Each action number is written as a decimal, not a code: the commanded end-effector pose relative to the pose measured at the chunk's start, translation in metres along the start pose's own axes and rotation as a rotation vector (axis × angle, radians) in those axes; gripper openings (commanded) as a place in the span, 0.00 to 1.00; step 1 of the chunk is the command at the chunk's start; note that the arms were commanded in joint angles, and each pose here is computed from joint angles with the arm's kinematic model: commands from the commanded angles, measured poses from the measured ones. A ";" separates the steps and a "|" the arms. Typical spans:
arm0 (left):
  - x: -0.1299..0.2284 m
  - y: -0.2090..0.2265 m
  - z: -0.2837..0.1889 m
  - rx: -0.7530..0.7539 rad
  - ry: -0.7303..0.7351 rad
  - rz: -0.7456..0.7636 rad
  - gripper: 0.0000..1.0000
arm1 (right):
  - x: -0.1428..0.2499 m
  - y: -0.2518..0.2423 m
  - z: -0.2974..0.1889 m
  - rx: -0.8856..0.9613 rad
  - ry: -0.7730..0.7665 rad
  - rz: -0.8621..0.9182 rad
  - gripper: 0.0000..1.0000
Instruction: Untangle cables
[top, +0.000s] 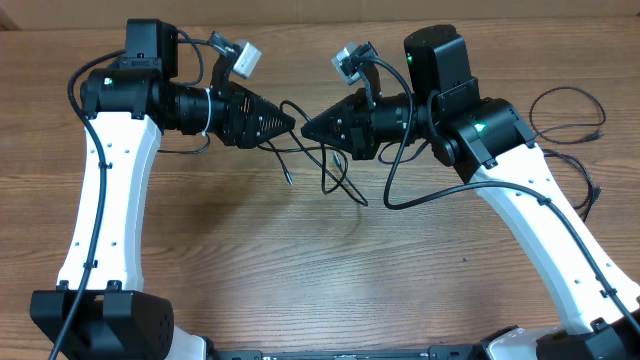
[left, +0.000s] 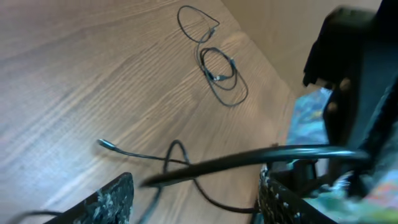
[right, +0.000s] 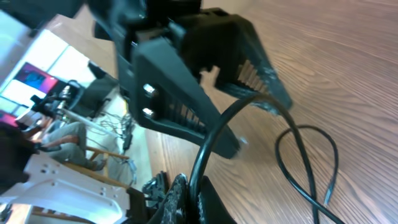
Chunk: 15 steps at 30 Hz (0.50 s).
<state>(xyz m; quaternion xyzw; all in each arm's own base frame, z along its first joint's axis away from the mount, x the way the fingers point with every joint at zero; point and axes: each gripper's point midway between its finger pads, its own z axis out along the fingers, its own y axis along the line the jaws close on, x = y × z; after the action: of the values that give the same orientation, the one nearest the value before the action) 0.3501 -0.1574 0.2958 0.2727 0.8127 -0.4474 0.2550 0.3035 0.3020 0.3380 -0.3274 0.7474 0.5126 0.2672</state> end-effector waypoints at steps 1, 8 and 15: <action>0.002 -0.003 0.005 0.011 0.013 0.131 0.63 | -0.014 0.038 -0.012 -0.113 -0.032 -0.069 0.04; 0.001 -0.003 0.007 0.012 0.011 0.140 0.37 | -0.015 0.042 -0.013 -0.141 -0.031 -0.036 0.04; 0.000 -0.002 0.006 0.008 0.007 0.142 0.04 | -0.016 0.036 -0.012 -0.104 -0.036 -0.030 0.04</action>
<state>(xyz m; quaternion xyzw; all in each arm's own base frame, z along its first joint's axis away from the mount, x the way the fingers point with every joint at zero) 0.3492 -0.1630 0.2952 0.3258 0.7943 -0.4303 0.2788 0.2915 0.3065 0.3515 -0.3320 0.7231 0.5540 0.2447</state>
